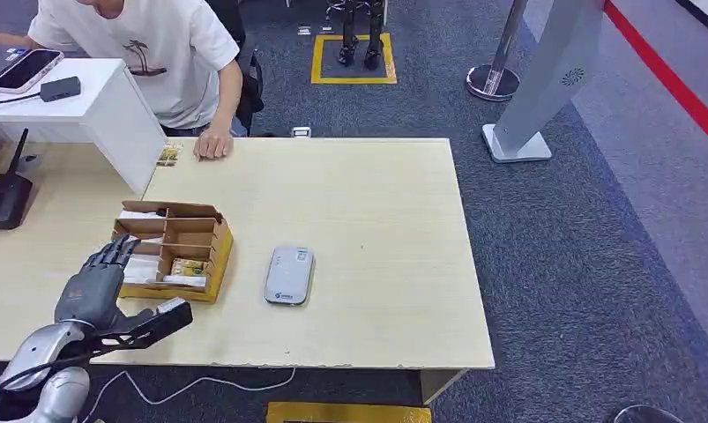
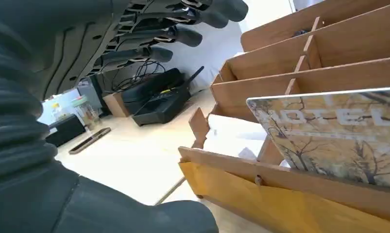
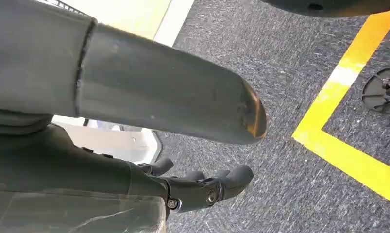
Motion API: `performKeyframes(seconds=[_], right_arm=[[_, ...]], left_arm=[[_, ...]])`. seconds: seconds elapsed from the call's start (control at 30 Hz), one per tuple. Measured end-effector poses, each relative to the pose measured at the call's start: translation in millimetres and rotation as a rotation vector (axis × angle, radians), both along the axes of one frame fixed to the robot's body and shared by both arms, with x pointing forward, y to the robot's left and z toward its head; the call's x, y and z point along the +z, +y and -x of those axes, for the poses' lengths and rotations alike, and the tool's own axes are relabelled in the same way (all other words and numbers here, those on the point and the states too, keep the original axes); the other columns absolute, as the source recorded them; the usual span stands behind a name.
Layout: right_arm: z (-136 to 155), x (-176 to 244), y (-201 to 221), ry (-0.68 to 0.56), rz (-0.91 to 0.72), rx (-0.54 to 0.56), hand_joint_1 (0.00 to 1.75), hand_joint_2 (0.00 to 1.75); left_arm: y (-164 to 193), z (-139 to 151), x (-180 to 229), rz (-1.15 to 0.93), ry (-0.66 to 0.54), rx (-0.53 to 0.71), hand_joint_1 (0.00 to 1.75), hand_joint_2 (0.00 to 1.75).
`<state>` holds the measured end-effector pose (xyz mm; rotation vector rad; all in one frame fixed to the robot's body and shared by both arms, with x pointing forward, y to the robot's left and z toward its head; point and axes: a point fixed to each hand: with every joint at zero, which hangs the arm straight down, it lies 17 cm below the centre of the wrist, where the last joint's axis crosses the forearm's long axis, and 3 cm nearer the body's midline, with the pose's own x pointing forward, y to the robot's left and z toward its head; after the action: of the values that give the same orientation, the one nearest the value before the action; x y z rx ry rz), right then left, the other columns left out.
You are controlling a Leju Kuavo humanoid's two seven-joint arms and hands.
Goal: Pass the card to the sensor for recognition and then transmit it.
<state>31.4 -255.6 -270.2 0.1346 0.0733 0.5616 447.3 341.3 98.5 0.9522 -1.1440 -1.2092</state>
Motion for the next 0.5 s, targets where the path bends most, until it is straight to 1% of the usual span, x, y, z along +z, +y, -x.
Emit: performKeyframes(seconds=[0.5], right_arm=[[0.0, 0.0, -0.3, 0.000, 0.000, 0.000, 0.00, 0.00]], left_arm=[[0.5, 0.0, -0.4, 0.000, 0.001, 0.000, 0.00, 1.75]])
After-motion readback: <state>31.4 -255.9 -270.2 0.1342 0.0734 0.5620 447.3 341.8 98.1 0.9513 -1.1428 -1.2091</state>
